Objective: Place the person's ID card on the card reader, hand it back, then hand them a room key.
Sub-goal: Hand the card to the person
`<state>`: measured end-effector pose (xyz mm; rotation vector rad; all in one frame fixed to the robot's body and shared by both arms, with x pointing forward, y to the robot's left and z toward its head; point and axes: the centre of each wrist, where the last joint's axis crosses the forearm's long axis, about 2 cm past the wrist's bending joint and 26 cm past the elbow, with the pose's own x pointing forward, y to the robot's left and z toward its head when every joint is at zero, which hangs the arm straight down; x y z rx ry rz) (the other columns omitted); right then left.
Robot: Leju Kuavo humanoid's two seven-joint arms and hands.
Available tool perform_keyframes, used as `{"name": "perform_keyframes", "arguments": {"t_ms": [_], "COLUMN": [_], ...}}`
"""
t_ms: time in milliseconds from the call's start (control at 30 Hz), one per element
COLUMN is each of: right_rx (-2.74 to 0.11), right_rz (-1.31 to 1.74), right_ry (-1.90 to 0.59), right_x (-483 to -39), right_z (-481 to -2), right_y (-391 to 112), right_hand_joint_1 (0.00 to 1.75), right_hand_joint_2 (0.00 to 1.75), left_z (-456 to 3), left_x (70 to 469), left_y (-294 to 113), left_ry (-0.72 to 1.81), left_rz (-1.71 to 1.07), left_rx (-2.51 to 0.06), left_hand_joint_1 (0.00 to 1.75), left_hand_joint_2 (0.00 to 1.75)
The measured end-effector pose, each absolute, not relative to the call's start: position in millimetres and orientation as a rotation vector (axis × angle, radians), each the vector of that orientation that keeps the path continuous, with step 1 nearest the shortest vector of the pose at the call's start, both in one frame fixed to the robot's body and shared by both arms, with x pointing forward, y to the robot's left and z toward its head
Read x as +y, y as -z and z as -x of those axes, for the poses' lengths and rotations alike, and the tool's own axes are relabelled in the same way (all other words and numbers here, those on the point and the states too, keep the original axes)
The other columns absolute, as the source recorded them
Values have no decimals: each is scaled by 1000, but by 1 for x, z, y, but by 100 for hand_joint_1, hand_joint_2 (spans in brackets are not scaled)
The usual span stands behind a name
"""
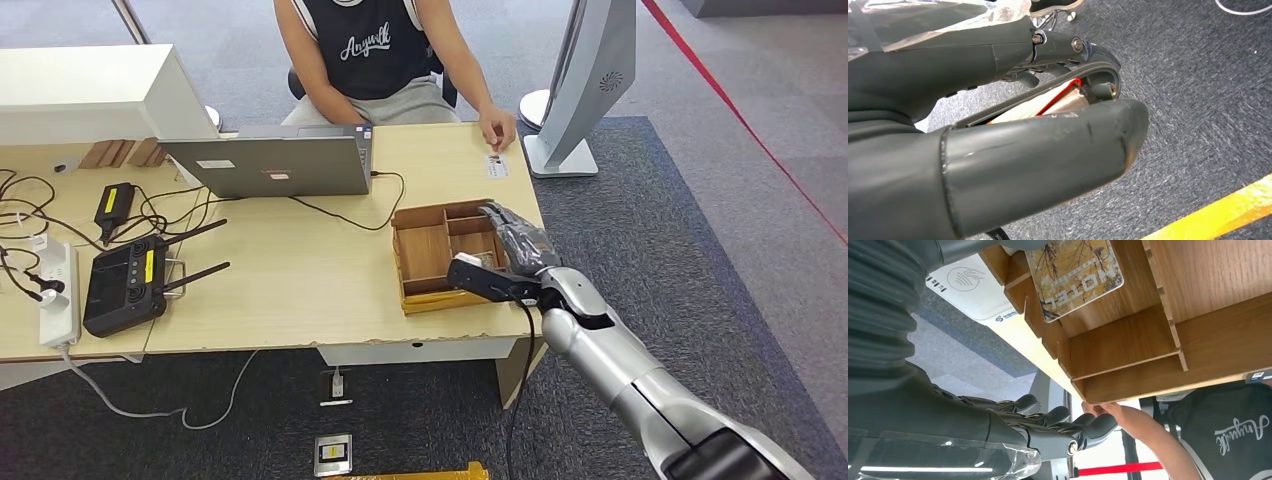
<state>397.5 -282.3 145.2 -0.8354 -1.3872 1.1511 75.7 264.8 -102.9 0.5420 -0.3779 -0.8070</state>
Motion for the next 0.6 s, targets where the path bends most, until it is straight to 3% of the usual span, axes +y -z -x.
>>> {"name": "perform_keyframes", "arguments": {"t_ms": [600], "right_rx": [-1366], "right_rz": [812], "right_ry": [-1191], "right_x": [-282], "right_z": [-392], "right_y": [-135], "right_hand_joint_1": [0], "right_hand_joint_2": [175], "left_z": [-76], "left_x": [265], "left_y": [103], "left_ry": [802], "left_rz": [-546], "left_rx": [-378], "left_hand_joint_1": [0], "left_hand_joint_2": [0]}}
